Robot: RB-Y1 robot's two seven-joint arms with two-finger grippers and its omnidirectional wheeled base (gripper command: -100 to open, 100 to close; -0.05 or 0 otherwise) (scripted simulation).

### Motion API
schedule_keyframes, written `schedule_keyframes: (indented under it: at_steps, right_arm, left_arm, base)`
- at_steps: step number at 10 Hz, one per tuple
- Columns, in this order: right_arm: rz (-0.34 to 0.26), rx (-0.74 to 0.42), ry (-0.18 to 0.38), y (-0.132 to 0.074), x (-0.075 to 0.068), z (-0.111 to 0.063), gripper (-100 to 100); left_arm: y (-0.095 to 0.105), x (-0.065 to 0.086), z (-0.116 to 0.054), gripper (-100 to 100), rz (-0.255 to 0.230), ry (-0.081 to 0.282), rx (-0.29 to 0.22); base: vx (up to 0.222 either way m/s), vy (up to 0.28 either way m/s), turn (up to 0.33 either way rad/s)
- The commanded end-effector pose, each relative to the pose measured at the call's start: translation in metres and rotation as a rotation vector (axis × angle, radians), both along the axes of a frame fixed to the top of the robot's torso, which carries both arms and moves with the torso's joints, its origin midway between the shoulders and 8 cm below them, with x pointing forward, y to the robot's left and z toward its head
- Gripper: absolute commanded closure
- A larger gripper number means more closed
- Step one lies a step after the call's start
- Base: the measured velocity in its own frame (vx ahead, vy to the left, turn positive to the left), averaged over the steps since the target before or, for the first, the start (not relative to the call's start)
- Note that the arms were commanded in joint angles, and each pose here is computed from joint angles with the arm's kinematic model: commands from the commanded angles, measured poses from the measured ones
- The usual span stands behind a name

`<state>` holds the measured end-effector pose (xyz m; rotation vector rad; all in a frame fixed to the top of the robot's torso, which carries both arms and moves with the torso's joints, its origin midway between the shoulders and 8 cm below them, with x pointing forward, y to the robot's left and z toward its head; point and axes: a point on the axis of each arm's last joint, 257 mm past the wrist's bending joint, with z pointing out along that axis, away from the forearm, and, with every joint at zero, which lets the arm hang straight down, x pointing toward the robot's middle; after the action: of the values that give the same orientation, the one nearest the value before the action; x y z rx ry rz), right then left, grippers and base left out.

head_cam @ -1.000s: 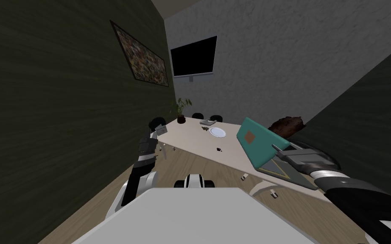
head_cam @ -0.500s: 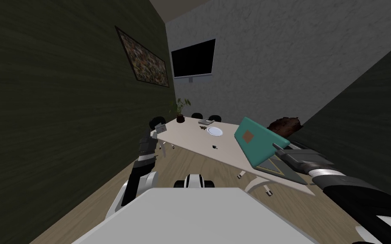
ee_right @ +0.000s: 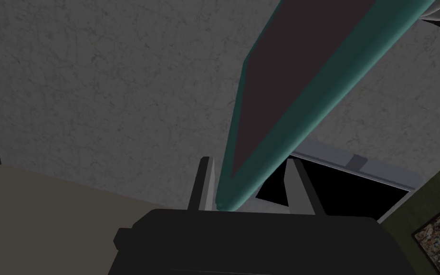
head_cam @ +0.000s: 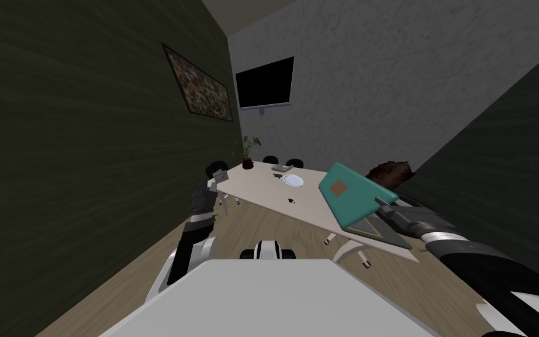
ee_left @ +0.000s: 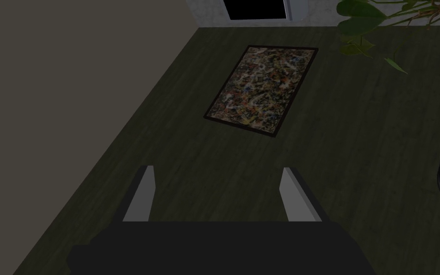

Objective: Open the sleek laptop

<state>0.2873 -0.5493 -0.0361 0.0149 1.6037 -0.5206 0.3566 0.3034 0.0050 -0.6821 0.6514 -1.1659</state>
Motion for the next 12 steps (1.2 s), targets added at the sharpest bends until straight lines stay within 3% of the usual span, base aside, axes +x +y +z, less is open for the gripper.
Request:
schedule_keyframes:
  at_steps: [1,4,7,10,11,12]
  right_arm:
    - [-0.017,0.075,-0.023,-0.012,-0.001,-0.014,100]
    - [-0.034,0.19,-0.062,-0.024,0.002,-0.035,100]
    - [-0.039,0.229,-0.075,-0.027,0.003,-0.042,100]
    - [-0.05,0.346,-0.115,-0.035,0.008,-0.064,100]
    - [-0.049,0.311,-0.121,-0.036,0.006,-0.051,100]
    - [-0.054,0.354,-0.141,-0.04,0.008,-0.06,100]
  left_arm:
    - [0.0,0.0,0.0,0,0.0,0.0,0.0]
    - [0.0,0.0,0.0,0,0.0,0.0,0.0]
    - [0.0,0.0,0.0,0,0.0,0.0,0.0]
    - [0.0,0.0,0.0,0,0.0,0.0,0.0]
    - [0.0,0.0,0.0,0,0.0,0.0,0.0]
    - [0.0,0.0,0.0,0,0.0,0.0,0.0]
  base:
    - [-0.049,-0.064,0.039]
    - [-0.056,-0.074,0.037]
    - [-0.036,-0.047,0.011]
    - [-0.055,-0.054,0.033]
    - [-0.033,-0.031,0.008]
    - [-0.03,-0.029,-0.001]
